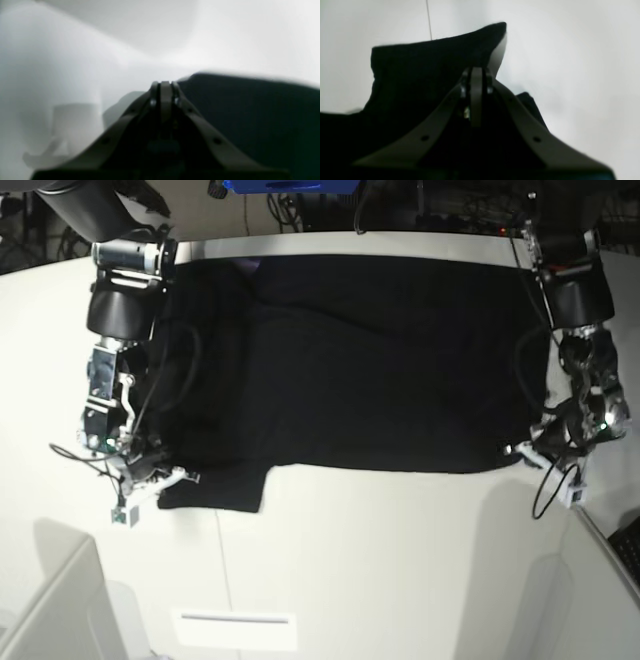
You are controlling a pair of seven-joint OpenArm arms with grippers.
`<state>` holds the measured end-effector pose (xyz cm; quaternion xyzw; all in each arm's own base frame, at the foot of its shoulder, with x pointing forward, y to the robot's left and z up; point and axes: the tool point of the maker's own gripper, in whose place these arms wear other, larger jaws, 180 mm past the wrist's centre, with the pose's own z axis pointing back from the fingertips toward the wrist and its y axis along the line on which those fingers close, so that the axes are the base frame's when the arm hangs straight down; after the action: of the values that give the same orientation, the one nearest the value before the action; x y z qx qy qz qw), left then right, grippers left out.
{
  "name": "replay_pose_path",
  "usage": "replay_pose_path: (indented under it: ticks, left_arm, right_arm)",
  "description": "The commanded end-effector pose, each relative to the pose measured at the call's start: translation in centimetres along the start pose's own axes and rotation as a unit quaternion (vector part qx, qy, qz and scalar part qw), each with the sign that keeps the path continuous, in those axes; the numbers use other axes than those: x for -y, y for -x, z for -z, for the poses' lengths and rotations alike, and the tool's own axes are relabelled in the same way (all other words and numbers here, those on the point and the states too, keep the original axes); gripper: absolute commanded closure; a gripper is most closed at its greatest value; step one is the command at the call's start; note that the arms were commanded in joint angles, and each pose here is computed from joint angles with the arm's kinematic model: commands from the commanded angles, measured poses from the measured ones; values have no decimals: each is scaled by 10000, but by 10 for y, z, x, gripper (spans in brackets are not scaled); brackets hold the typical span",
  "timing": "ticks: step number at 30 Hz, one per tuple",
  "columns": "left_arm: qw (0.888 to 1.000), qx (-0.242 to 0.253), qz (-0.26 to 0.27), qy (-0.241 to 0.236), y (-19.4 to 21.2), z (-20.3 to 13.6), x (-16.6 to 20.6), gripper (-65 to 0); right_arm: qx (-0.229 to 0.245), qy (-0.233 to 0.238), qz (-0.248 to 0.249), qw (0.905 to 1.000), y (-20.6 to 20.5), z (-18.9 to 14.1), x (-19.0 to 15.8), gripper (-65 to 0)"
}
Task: Fold the T-shirt properly
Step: 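Grasp the hem corners with both grippers, then fold the hem up over the collar with both grippers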
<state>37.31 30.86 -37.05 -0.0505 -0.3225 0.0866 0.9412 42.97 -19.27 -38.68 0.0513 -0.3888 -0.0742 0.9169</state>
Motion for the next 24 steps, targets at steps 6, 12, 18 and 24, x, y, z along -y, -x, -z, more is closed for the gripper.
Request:
replay_pose_path:
  ticks: [6,12,18,24]
  left_arm:
    - [9990,388,179,135,-14,-28,-1,0]
    - [9982,575,92,-137,-4,-63,-26,0]
    - [9980,233,579,-97,28,-75,-21,0]
    - [9965,80,822,-109,50,-84,-15,0]
  right_arm:
    - [627,42,-164,9979,-31,-25,2,0]
    - [668,102,-313,9972,-27,-48,3,0]
    - [429,181,-411,9981,-12,-61,8,0]
    - [462,240,-597,9969,4,-90,6,0]
